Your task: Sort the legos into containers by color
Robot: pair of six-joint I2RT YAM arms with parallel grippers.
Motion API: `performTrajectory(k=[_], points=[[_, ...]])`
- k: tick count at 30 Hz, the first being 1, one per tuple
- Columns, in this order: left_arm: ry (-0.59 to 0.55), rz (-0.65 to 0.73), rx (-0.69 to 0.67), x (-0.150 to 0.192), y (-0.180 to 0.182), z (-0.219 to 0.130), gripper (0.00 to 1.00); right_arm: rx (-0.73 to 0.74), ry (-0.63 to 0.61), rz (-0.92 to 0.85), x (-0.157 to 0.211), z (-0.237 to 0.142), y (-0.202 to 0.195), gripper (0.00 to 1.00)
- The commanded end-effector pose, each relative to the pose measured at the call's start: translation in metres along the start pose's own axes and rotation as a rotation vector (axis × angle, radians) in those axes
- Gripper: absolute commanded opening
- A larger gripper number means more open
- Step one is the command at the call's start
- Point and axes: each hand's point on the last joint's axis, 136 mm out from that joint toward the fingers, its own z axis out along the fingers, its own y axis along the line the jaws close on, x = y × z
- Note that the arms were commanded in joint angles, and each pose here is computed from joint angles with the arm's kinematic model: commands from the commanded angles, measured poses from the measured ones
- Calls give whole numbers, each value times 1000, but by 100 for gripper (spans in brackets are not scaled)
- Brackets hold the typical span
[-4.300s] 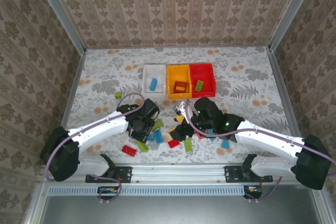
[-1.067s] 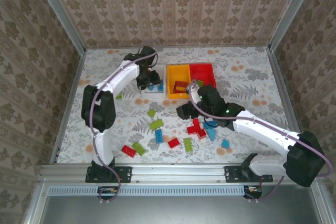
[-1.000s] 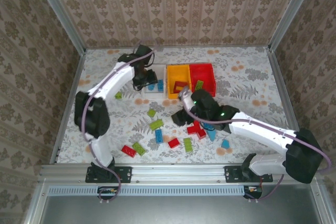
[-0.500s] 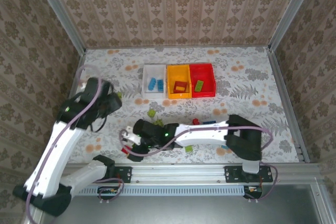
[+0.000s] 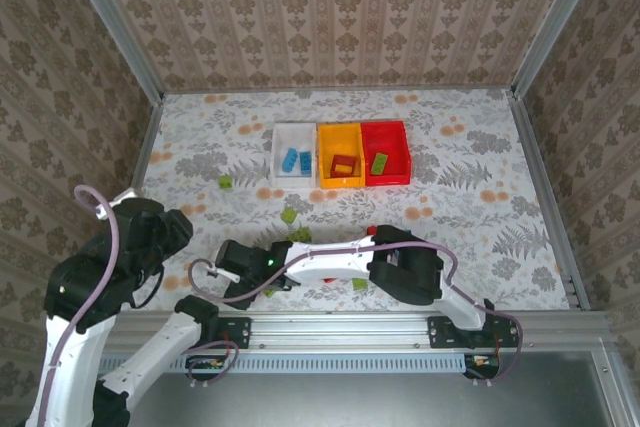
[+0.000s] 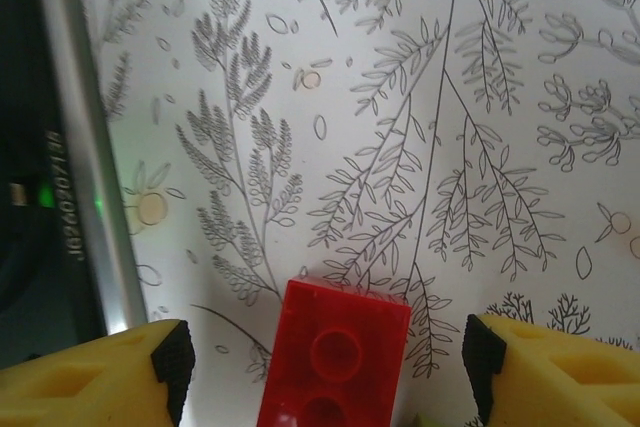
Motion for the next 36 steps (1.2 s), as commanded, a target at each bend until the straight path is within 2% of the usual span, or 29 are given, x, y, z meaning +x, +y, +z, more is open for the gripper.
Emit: performTrajectory(k=[1, 12, 16, 19, 24, 28, 32, 36], points=[[-6, -10, -27, 1, 11, -7, 52, 56, 73, -3, 11, 7, -6, 71], [11, -4, -20, 3, 6, -2, 52, 75, 136, -25, 21, 23, -10, 50], [20, 3, -10, 3, 1, 2, 52, 99, 129, -27, 21, 18, -20, 37], [41, 9, 18, 5, -9, 8, 52, 132, 103, -16, 17, 8, -38, 31], [94, 30, 102, 11, -39, 26, 52, 163, -3, 35, -1, -32, -76, 29], [142, 51, 189, 15, -69, 42, 52, 198, -126, 110, -25, -80, -109, 28], [207, 73, 275, 20, -103, 61, 52, 283, -237, 281, -34, -129, -168, 27], [255, 88, 347, 26, -134, 83, 52, 367, -318, 473, -23, -162, -231, 27]])
